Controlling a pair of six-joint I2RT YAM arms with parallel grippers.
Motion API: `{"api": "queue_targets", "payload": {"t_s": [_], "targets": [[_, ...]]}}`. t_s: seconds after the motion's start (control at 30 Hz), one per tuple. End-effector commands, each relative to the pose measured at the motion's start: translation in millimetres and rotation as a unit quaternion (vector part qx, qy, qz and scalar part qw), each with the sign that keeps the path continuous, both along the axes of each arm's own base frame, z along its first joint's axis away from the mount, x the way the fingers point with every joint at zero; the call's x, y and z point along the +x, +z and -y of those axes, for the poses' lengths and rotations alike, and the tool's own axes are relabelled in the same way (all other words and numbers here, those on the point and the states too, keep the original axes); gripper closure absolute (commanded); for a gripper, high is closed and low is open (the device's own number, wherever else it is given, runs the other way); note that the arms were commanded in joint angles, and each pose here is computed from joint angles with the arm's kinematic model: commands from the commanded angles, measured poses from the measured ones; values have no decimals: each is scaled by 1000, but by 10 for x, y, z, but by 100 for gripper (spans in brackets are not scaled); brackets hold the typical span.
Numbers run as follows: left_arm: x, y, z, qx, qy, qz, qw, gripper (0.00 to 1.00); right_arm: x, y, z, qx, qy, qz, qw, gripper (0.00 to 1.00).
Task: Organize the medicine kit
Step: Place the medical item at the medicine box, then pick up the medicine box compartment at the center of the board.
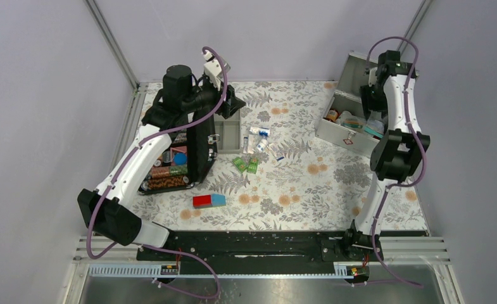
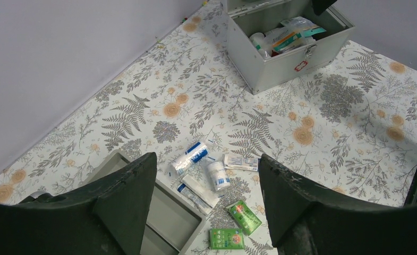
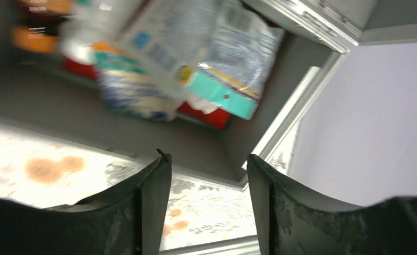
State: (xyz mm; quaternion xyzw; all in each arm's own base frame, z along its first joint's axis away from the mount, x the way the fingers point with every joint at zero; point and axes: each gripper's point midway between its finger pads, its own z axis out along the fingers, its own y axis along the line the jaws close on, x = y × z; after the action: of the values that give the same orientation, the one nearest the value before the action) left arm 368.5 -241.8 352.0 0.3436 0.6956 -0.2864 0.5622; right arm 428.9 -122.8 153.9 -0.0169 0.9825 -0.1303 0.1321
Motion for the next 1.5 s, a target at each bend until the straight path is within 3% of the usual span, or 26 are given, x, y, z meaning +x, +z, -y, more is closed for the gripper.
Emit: {"api": "queue_targets", "payload": {"t_s": [0.0, 0.1, 0.2, 0.37, 0.43, 0.5, 0.73, 0.83, 1.0, 1.1, 1.27, 1.47], "targets": [[-20, 309, -26, -19, 4, 37, 999, 30, -55, 835, -729, 129, 88, 111, 981, 37], [1, 305, -51, -14, 14, 31, 999, 30, 21, 1244, -1096, 184, 146, 172, 957, 32], [9, 358, -132, 3, 32, 32, 999, 29, 160, 1775, -1389, 233, 189, 269, 915, 2], [39, 408, -345, 20, 85, 66, 994, 27, 386, 2175, -1865, 375, 190, 390, 819, 0], [47, 427, -386, 0, 105, 76, 992, 25, 421, 2028, -2097, 477, 163, 369, 781, 0], [18, 403, -376, -15, 107, 64, 992, 25, 361, 1796, -2404, 532, 169, 314, 768, 0], [-201, 518, -315, -12, 59, 81, 995, 25, 171, 1080, -3042, 494, 251, 215, 804, 9], [-161, 558, -344, -18, 75, 81, 994, 25, 259, 912, -3123, 484, 246, 199, 815, 21], [-115, 503, -392, -39, 104, 60, 992, 25, 313, 523, -3226, 454, 203, 171, 850, 33], [-156, 376, -424, -23, 102, 46, 993, 25, 182, 359, -3351, 450, 206, 138, 858, 34], [-235, 250, -618, 41, 110, 59, 991, 25, -98, 207, -3474, 401, 279, 113, 865, 32], [-381, 86, -902, 91, 110, 59, 988, 24, -275, -17, -3454, 378, 281, 90, 877, 32]]}}
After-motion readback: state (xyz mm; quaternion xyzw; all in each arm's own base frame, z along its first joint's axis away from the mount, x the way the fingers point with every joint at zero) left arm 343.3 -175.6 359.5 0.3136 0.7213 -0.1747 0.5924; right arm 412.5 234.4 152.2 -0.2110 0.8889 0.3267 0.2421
